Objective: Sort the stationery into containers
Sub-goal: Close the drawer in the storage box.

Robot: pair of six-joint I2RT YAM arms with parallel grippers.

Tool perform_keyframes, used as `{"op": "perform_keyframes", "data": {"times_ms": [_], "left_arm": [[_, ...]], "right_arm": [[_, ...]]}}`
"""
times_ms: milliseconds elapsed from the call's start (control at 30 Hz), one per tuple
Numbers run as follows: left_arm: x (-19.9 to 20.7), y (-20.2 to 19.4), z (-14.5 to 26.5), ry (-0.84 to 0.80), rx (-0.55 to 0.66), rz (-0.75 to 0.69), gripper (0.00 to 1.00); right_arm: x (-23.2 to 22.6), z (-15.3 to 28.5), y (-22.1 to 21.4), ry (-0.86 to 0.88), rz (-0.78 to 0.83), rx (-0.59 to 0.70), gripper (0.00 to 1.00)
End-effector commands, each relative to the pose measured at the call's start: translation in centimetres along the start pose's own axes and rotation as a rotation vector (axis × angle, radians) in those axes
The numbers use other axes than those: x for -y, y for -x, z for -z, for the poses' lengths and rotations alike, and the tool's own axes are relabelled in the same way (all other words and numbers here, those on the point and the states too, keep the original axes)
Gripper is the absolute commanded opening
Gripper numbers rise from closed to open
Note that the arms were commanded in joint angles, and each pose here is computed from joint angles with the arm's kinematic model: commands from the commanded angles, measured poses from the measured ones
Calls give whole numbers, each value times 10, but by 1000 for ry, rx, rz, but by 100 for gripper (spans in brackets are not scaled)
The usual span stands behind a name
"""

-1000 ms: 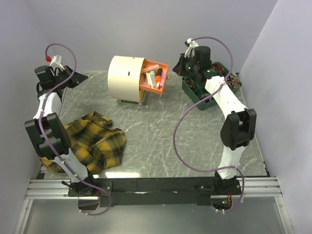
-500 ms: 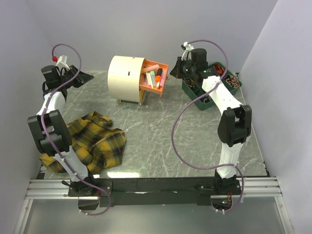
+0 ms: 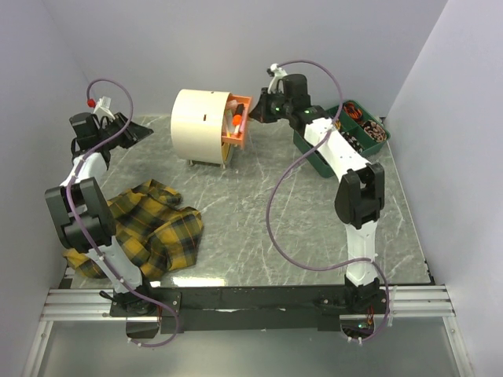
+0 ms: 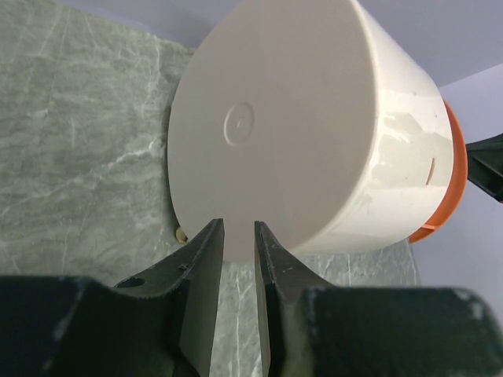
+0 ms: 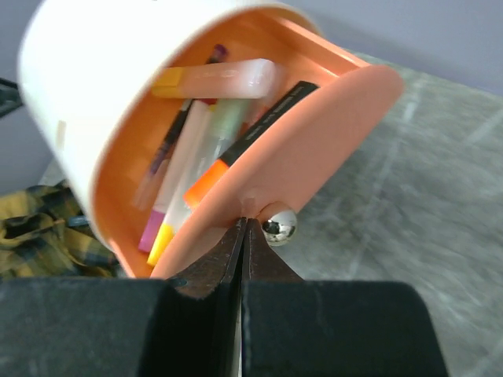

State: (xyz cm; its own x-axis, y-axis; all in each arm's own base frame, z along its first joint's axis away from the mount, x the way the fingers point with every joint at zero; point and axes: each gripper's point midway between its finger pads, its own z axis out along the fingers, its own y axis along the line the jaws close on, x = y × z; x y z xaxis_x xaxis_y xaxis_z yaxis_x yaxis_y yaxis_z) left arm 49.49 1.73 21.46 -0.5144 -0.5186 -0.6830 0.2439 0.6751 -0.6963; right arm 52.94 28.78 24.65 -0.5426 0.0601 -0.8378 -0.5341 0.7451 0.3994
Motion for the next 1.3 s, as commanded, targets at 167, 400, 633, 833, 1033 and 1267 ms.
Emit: {"op": "perform_keyframes", "data": {"times_ms": [167, 400, 633, 833, 1033, 1267], "left_arm": [[33, 14, 13, -59, 35, -75, 30], [35, 11, 19, -51, 31, -89, 31], [36, 6, 23, -45, 25, -87, 33], [38, 9, 25, -42, 32, -96, 33], [40, 8, 30, -34, 33, -101, 35], [38, 17, 30, -3, 45, -107, 23]], "right_arm": [[-56, -22, 23, 111, 37, 75, 1], [-67, -38, 27, 124, 42, 95, 3], [-86, -54, 24, 142, 54, 112, 7], [-97, -63, 17, 150, 63, 111, 8], [-85, -46, 25, 105, 68, 111, 8], [-58, -3, 55, 54, 81, 159, 8]]}}
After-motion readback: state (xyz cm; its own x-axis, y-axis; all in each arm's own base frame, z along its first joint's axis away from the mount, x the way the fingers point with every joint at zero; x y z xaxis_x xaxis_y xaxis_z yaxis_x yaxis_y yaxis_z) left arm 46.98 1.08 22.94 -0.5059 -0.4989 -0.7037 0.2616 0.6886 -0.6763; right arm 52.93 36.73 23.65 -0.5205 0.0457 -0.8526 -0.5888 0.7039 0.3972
